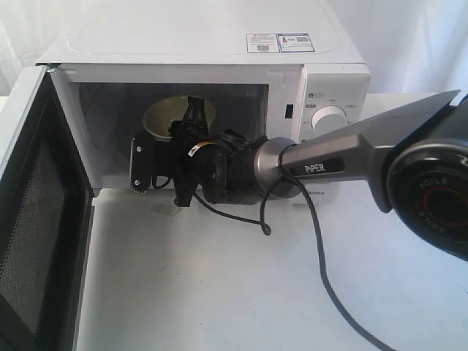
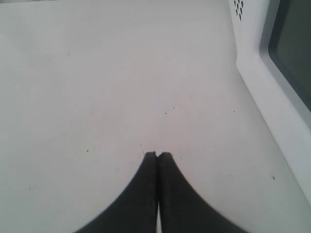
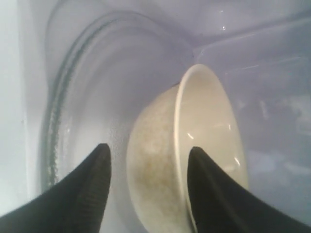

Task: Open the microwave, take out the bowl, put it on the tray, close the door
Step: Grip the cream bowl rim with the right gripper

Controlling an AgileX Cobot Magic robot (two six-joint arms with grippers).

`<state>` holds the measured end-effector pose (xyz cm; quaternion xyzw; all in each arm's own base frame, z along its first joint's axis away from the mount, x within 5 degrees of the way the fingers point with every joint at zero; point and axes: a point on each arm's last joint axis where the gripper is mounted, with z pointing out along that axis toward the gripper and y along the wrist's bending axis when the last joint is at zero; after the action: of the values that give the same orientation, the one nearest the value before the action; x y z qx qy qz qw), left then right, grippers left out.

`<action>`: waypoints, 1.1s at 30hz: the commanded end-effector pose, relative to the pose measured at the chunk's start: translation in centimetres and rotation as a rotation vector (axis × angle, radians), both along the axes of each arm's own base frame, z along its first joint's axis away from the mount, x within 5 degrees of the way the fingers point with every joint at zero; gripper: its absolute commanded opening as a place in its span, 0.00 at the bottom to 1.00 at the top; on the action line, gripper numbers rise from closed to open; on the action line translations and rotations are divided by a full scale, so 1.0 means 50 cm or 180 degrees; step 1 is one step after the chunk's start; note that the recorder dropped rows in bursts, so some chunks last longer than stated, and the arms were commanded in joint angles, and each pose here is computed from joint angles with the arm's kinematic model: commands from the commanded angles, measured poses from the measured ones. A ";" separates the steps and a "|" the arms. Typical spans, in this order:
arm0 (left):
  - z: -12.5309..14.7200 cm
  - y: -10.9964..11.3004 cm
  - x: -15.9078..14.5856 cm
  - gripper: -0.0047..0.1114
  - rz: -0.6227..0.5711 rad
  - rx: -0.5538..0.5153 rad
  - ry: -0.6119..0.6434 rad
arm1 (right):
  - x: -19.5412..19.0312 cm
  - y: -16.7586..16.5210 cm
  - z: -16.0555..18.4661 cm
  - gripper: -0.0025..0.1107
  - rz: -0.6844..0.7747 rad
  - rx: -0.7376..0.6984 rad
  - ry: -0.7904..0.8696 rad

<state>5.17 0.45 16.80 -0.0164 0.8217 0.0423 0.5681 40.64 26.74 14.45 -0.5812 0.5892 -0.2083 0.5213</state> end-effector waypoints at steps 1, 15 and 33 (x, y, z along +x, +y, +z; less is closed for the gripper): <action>-0.003 -0.001 0.000 0.04 0.0002 -0.0028 0.0007 | 0.011 -0.007 -0.011 0.39 -0.0056 0.0020 0.0042; -0.003 -0.001 0.000 0.04 0.0002 -0.0028 0.0007 | 0.015 -0.005 -0.018 0.02 -0.0059 0.0010 0.0042; -0.003 -0.001 0.000 0.04 0.0002 -0.0028 0.0007 | -0.033 0.006 0.048 0.02 0.0295 -0.0117 0.0201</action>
<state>5.17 0.45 16.80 -0.0164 0.8217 0.0423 0.5681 39.66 27.06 15.45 -0.6214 0.5836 -0.1740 0.4930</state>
